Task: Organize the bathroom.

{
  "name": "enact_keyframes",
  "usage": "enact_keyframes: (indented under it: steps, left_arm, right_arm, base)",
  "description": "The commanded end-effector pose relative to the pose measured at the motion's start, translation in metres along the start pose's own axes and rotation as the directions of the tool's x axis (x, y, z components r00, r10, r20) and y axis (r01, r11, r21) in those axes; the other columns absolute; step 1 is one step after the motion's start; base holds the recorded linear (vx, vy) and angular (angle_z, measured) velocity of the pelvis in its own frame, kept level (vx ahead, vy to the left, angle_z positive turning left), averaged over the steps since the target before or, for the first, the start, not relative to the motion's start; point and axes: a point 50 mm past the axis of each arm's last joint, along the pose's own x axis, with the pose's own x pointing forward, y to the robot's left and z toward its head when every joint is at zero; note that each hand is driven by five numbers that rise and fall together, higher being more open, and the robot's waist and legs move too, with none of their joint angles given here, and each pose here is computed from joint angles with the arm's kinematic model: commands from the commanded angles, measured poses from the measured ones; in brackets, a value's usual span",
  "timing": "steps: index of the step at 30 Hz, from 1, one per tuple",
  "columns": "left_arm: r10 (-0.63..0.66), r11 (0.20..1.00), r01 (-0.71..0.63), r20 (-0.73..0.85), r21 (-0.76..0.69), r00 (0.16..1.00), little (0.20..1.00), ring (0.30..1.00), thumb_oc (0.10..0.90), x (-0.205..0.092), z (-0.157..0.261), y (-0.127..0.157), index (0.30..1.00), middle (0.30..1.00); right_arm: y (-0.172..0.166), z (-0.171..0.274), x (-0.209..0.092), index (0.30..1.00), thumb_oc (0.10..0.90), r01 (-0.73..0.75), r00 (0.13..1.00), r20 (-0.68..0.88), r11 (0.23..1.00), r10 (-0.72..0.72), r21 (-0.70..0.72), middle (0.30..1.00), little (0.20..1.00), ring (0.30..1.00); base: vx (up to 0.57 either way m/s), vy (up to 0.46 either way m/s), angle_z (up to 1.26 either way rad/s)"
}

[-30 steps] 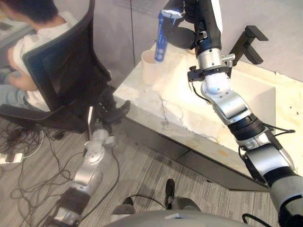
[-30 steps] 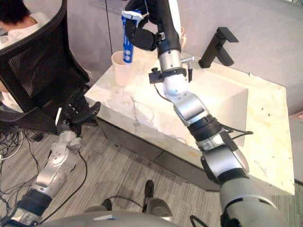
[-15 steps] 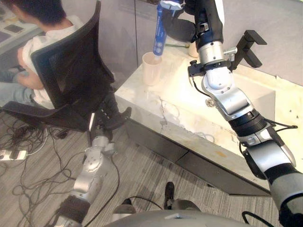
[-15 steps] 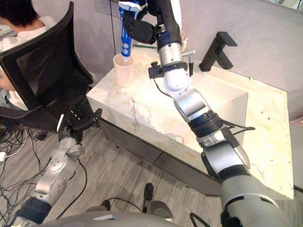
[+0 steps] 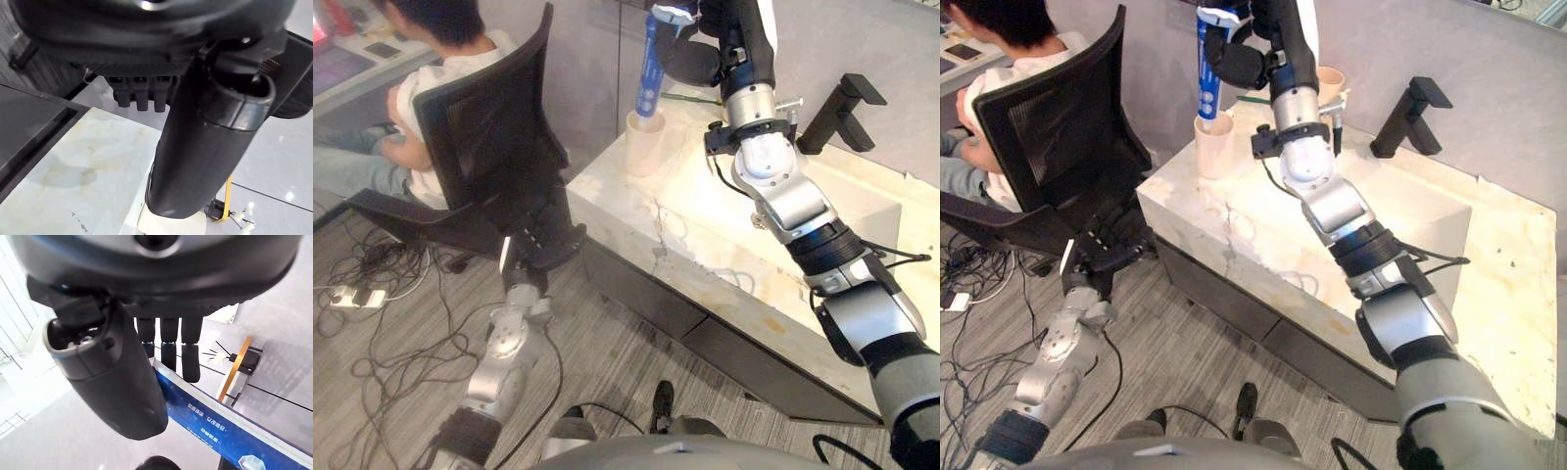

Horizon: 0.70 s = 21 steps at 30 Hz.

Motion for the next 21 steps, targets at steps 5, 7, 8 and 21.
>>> enact_keyframes:
  steps: [5, 7, 8, 21]
  left_arm:
    - [-0.134, 0.991, 0.130, 0.158, 0.038, 0.978, 0.900, 0.900, 0.800, -0.001, 0.029, -0.007, 0.900, 0.900]
    - [-0.163, 0.987, 0.159, 0.161, 0.037, 0.974, 0.900, 0.900, 0.800, 0.000, 0.030, -0.014, 0.900, 0.900]
    - [-0.168, 0.986, 0.164, 0.161, 0.037, 0.973, 0.900, 0.900, 0.800, 0.000, 0.030, -0.016, 0.900, 0.900]
    - [-0.231, 0.973, 0.227, 0.136, 0.047, 0.963, 0.900, 0.900, 0.800, -0.003, 0.024, -0.029, 0.900, 0.900]
  right_arm:
    - [-0.005, 0.072, 0.029, 0.300, 0.400, 0.039, 0.942, 0.329, 0.997, -0.059, 0.067, 0.300, 0.300, 0.300]
    - [-0.005, 0.075, 0.028, 0.300, 0.400, 0.039, 0.941, 0.335, 0.998, -0.054, 0.051, 0.300, 0.300, 0.300]
    - [-0.006, 0.075, 0.028, 0.300, 0.400, 0.040, 0.940, 0.336, 0.998, -0.054, 0.049, 0.300, 0.300, 0.300]
    - [0.002, 0.074, 0.019, 0.300, 0.400, 0.037, 0.943, 0.329, 0.997, -0.056, 0.064, 0.300, 0.300, 0.300]
  base:
    - [0.09, 0.103, 0.23]
    - [0.18, 0.201, 0.05]
    - [0.26, 0.281, 0.05]
    - [0.17, 0.187, -0.05]
